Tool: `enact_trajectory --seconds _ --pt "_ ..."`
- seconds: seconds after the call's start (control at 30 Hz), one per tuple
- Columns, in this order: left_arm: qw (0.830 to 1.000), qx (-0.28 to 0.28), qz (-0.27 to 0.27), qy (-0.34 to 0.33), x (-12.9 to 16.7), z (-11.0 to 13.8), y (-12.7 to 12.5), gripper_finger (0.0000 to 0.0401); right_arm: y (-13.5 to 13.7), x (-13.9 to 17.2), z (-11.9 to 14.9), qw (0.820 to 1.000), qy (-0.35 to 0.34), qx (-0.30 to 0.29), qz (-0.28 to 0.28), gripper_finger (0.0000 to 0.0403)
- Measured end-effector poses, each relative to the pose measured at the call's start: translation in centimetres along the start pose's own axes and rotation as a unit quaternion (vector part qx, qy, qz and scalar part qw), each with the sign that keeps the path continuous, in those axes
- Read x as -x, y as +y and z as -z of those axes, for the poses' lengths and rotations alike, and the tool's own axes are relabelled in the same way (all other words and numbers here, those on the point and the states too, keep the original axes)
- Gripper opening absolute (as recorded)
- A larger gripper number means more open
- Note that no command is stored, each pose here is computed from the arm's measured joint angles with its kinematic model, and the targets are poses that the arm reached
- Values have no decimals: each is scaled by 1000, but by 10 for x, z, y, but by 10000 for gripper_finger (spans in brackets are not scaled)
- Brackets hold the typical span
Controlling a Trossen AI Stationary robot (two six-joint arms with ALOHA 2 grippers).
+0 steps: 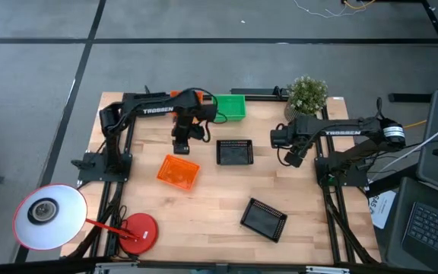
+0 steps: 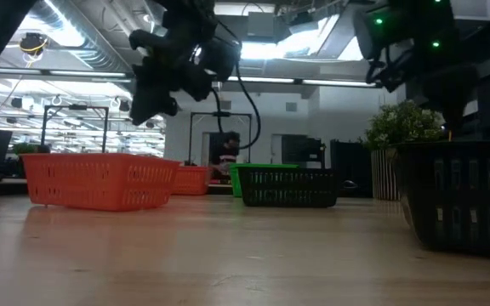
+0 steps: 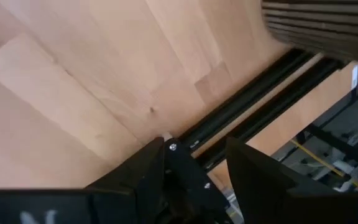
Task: Stack baskets by color
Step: Stack the bottom orange bin on top of the top orange bin
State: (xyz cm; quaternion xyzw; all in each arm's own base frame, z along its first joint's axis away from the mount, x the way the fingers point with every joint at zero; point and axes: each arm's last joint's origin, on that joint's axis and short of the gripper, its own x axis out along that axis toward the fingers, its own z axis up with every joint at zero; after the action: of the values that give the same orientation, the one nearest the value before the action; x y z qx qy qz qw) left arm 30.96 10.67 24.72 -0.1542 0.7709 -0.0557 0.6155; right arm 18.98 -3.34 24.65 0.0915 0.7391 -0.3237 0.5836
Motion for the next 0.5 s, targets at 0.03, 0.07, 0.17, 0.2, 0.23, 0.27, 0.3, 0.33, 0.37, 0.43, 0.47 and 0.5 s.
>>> enact_trajectory --seconds 0.03,0.07,0.17,0.2,0.23,0.27,0.3,0.33,0.37,0.43,0.47,0.5 --pt "1000 0 0 1 -2 2 -3 81 -1 -2 3 1000 -1 -6 -2 174" --pt "1000 0 -2 -6 -3 4 -6 81 -2 -5 6 1000 -1 -15 -4 174" --pt "1000 4 -7 -16 -9 13 -17 81 -4 -11 16 999 6 -31 -21 174" --pt "1000 2 -11 -29 -11 16 -21 81 -4 -12 18 999 7 -35 -29 174" --pt "999 2 -16 -46 -13 19 -26 81 -5 -14 20 999 6 -41 -33 174" --pt "998 0 -19 -67 -15 23 -29 81 -5 -15 22 998 5 -46 -37 174" --pt "996 -4 -24 -89 -18 27 -33 81 -5 -17 23 998 2 -48 -39 174" --pt "993 -13 -29 -112 -21 30 -37 81 -5 -17 24 998 -3 -52 -43 174" --pt "989 -23 -37 -138 -25 32 -40 81 -5 -18 24 997 -8 -58 -46 174" --pt "980 -39 -66 -185 -33 35 -44 81 -5 -18 24 996 -18 -63 -53 174" --pt "975 -45 -82 -201 -36 36 -46 81 -5 -18 23 996 -23 -64 -56 174" --pt "969 -51 -103 -221 -39 37 -47 81 -4 -18 22 996 -29 -66 -59 174"
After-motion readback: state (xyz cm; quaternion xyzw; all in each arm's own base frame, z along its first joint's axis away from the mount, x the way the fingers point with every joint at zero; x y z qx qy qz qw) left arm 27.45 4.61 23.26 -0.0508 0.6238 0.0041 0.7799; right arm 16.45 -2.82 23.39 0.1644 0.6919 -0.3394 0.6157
